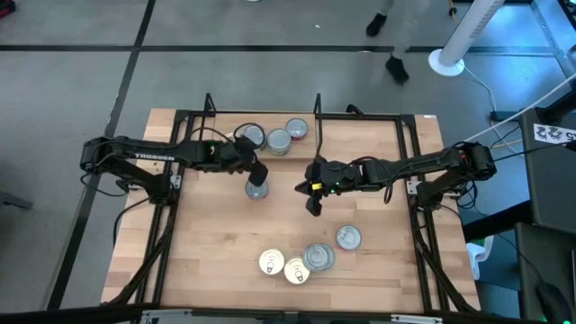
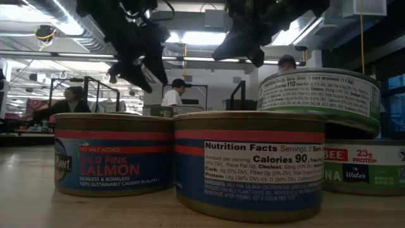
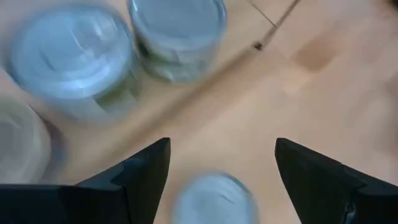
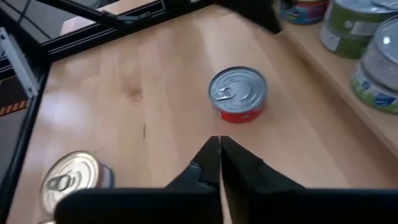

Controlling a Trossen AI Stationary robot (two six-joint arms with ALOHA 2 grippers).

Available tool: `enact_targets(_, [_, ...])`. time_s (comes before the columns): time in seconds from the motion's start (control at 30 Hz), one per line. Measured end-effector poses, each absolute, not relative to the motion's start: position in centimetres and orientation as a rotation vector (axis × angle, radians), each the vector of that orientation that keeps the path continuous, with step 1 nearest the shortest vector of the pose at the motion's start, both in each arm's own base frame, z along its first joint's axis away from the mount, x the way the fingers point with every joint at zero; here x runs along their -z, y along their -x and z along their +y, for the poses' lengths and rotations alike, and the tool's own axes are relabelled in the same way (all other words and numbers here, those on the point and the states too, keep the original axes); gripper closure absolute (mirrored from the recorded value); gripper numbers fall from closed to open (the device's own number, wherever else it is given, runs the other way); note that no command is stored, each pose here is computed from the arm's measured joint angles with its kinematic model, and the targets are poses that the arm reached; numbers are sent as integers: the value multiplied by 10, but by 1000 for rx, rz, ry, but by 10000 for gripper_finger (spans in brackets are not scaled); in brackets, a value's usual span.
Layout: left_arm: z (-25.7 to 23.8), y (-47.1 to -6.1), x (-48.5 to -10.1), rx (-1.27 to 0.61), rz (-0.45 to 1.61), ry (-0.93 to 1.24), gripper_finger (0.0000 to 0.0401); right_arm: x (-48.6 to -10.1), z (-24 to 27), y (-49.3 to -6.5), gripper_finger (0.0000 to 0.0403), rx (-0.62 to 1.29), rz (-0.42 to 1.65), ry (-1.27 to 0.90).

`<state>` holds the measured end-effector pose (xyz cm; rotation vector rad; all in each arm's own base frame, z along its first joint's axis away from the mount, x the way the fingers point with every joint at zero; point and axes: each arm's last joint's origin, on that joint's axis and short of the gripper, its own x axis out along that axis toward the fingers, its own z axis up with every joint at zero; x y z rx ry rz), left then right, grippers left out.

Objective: Stack canned seafood by type on shelf
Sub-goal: Stack the red tuna can on top of the other red tuna can on the shelf

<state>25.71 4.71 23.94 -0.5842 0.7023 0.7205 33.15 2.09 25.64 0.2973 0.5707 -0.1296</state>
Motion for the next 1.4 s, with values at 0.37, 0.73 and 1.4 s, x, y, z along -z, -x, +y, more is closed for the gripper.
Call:
enact_targets(0.37, [38, -237, -222, -804, 927, 977, 160, -255, 16, -333, 255, 225, 549, -331])
enact_targets(0.73, [34, -226, -179, -830, 900, 1137, 201, -216, 8, -351, 233, 283, 645, -408])
enact_targets(1.4, [37, -210, -140, -859, 803, 1265, 259, -192, 10, -370, 233, 229, 609, -428])
